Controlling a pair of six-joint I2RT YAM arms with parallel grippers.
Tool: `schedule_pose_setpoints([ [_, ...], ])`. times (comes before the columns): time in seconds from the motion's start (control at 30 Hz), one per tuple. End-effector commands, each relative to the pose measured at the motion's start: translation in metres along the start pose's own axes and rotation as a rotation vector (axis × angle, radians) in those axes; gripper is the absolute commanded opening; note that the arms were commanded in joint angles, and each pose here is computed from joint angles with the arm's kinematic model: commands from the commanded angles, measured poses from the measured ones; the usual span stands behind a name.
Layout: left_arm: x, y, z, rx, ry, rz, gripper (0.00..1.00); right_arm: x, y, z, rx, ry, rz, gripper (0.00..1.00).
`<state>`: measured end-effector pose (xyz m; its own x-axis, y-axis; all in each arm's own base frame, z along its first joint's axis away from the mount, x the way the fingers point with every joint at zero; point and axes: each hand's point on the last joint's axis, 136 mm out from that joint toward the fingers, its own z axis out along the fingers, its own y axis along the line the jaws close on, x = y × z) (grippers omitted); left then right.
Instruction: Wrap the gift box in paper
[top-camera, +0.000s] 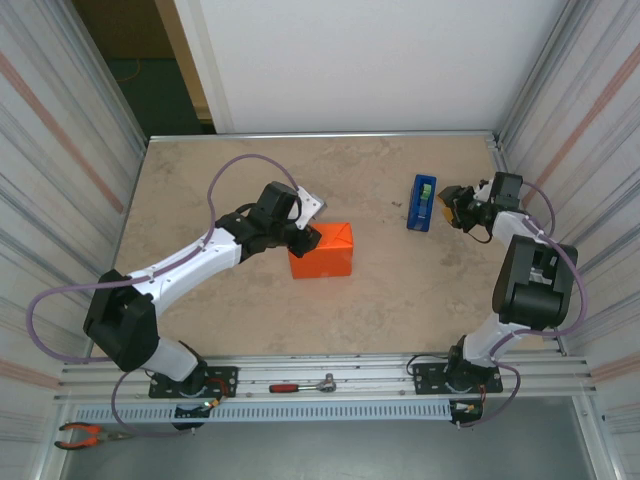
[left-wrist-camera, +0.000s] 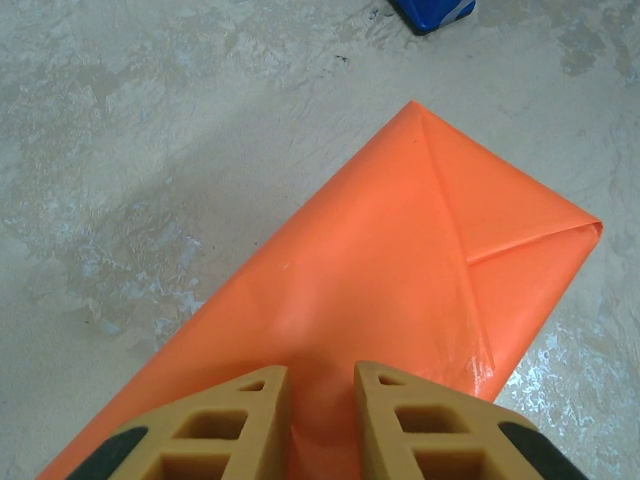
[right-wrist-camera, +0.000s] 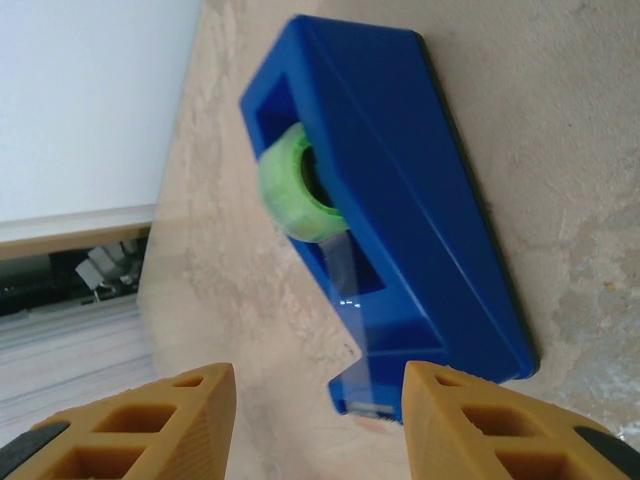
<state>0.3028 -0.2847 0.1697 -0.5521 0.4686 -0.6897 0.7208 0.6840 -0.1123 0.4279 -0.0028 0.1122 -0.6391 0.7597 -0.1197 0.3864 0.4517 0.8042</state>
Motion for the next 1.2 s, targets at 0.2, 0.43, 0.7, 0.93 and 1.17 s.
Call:
schedule_pose_setpoints([
  [0.2, 0.052, -0.005, 0.010, 0.006, 0.173, 0.006, 0.23, 0.011, 0.003, 0.030, -0.013, 0.081, -0.077, 0.39],
  [0.43, 0.053, -0.005, 0.010, 0.006, 0.177, 0.005, 0.23, 0.017, 0.001, 0.047, 0.004, 0.111, -0.087, 0.37],
  [0.7, 0.053, -0.006, 0.010, 0.008, 0.176, 0.007, 0.23, 0.020, -0.003, 0.052, 0.008, 0.126, -0.083, 0.30],
  [0.93, 0.053, -0.007, 0.010, 0.007, 0.175, 0.008, 0.23, 0.023, -0.004, 0.052, 0.002, 0.139, -0.082, 0.20],
  [1.17, 0.053, -0.007, 0.011, 0.007, 0.176, 0.007, 0.23, 0.025, 0.004, 0.052, -0.023, 0.151, -0.091, 0.18],
])
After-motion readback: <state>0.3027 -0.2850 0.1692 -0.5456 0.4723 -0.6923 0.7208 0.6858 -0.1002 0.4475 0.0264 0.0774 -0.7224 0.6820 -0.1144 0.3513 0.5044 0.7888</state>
